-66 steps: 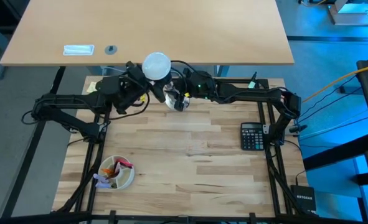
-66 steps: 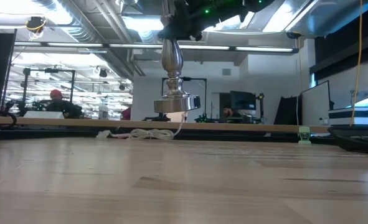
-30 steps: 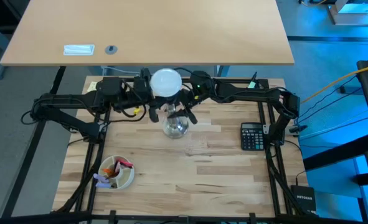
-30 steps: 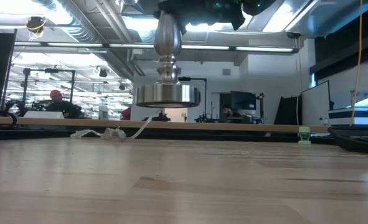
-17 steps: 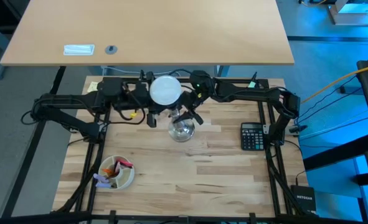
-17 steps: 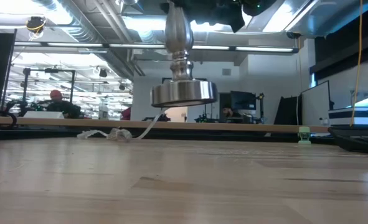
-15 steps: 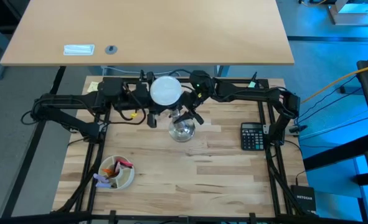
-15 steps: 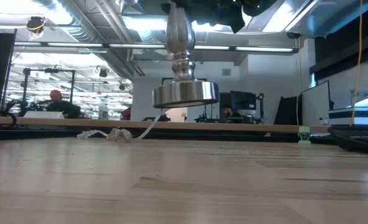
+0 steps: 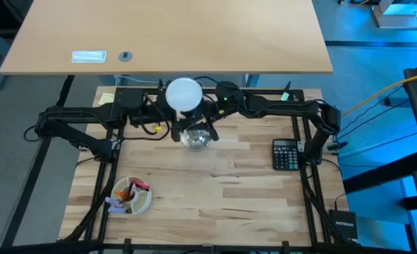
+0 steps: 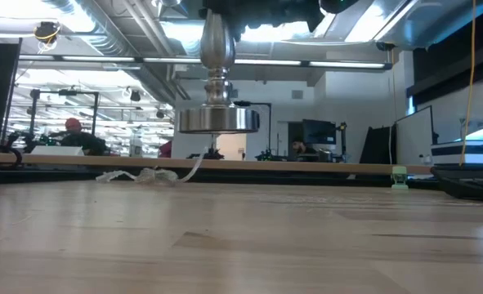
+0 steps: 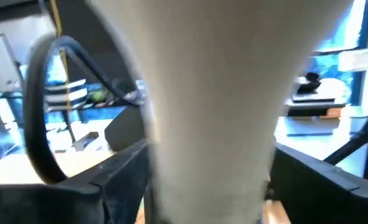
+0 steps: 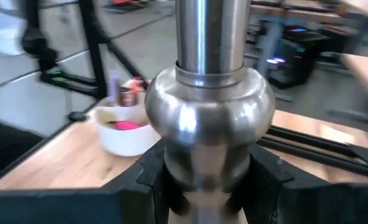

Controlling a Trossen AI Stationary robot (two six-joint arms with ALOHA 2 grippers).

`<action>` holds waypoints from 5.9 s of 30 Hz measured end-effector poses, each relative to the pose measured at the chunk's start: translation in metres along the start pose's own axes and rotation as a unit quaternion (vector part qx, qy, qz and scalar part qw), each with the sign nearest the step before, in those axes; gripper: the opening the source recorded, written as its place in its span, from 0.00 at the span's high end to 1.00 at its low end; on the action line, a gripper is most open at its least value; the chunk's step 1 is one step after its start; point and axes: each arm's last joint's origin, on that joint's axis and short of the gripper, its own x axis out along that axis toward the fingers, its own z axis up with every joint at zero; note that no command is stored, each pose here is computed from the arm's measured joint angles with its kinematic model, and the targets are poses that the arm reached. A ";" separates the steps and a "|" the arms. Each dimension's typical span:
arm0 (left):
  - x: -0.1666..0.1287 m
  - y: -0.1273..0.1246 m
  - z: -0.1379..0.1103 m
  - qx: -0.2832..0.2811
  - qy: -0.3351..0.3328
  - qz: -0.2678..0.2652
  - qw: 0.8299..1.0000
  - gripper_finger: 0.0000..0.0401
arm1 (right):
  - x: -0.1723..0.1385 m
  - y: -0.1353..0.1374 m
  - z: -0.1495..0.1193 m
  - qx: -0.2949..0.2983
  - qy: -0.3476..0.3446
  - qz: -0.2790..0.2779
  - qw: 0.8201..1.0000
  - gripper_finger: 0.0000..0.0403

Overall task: Screw lightbulb
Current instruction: Insert the white lightbulb on the silver lamp

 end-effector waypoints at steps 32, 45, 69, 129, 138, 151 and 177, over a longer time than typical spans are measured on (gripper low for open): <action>-0.050 -0.011 0.015 0.030 0.080 0.303 0.949 0.26 | -0.011 -0.034 0.023 -0.047 0.051 -0.333 0.940 0.66; -0.012 -0.038 0.024 0.058 0.029 0.432 0.900 0.32 | -0.005 -0.038 0.018 -0.052 0.044 -0.360 0.931 0.66; -0.002 -0.005 0.025 0.030 -0.032 0.442 0.896 0.32 | -0.005 -0.038 0.017 -0.067 0.053 -0.356 0.931 0.66; -0.010 -0.037 0.010 0.020 -0.033 -0.148 0.988 0.67 | 0.020 0.042 0.028 0.017 -0.044 0.273 0.961 0.66; -0.007 -0.032 0.009 0.011 -0.036 -0.144 0.989 0.62 | 0.023 0.039 0.024 -0.005 -0.030 0.217 0.976 0.66; -0.017 -0.026 0.011 0.024 -0.024 -0.117 0.993 0.35 | 0.022 0.033 0.027 -0.011 -0.006 0.100 0.995 0.66; -0.036 -0.015 0.020 0.024 -0.012 -0.063 0.998 0.23 | 0.014 0.029 0.036 -0.021 -0.002 0.047 0.999 0.66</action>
